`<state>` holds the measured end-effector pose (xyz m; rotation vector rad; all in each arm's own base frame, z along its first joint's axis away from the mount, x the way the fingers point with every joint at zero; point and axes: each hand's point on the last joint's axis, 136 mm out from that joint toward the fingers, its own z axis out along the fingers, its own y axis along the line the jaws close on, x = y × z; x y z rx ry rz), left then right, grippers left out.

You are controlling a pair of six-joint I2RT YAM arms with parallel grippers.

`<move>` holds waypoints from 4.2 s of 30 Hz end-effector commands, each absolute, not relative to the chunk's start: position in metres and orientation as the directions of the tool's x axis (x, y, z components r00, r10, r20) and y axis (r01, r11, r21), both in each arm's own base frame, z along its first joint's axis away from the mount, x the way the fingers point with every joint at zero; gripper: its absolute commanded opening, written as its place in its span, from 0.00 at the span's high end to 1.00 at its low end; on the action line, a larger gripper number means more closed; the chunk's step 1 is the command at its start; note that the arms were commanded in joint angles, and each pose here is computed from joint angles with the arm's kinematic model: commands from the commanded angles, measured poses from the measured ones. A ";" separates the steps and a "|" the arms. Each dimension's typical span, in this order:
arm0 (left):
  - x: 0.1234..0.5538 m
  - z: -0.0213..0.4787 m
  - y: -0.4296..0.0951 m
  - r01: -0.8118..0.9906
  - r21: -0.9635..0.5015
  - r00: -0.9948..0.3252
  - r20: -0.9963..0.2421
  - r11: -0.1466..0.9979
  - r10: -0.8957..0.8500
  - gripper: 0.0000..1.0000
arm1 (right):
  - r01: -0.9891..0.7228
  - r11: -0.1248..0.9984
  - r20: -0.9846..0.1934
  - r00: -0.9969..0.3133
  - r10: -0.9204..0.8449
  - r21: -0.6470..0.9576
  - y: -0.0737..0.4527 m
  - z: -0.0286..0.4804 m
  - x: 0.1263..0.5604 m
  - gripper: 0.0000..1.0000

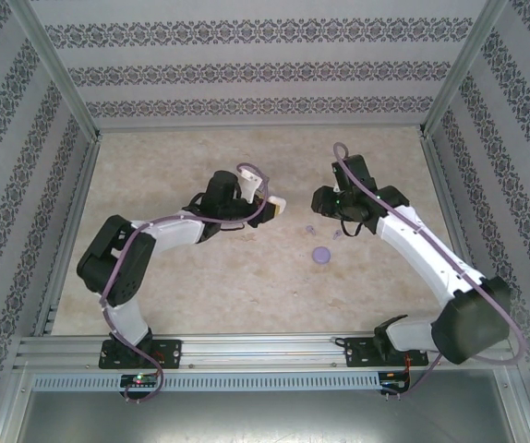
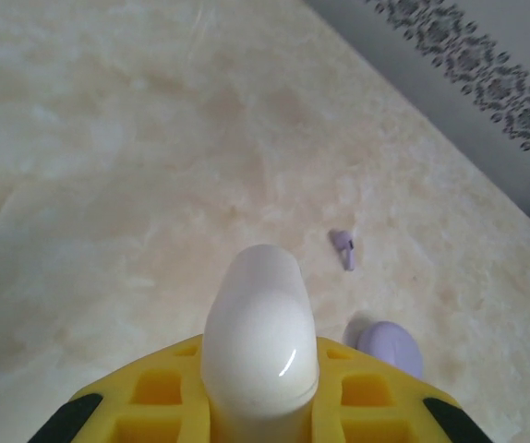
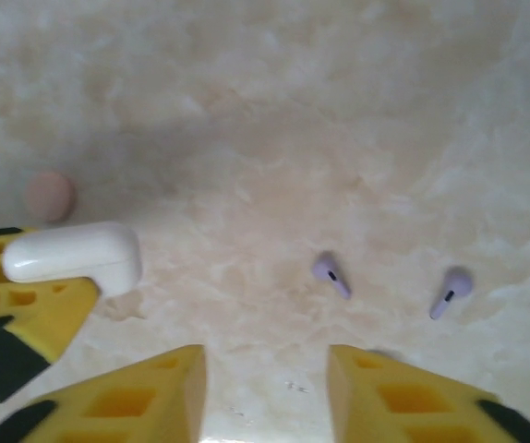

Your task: Insert the wireless bluetooth earbuds into the charging case

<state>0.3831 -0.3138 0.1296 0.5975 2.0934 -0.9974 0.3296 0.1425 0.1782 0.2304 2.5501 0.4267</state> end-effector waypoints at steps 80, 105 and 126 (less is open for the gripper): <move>0.396 0.333 -0.167 0.329 -0.499 -0.398 -0.843 0.802 -0.361 0.01 | -0.076 0.997 -0.023 -0.997 -0.076 0.013 0.186 0.020 0.253 0.26; 0.392 0.279 -0.153 0.109 -0.677 -0.510 -0.667 0.728 -0.543 0.00 | -0.059 0.998 -0.001 -0.998 -0.059 -0.006 0.190 0.003 0.249 0.50; 0.379 0.240 -0.223 0.542 -0.591 -0.528 -0.793 0.597 -0.305 0.00 | 0.219 0.813 -0.279 -0.864 0.418 0.540 0.229 0.178 0.354 0.65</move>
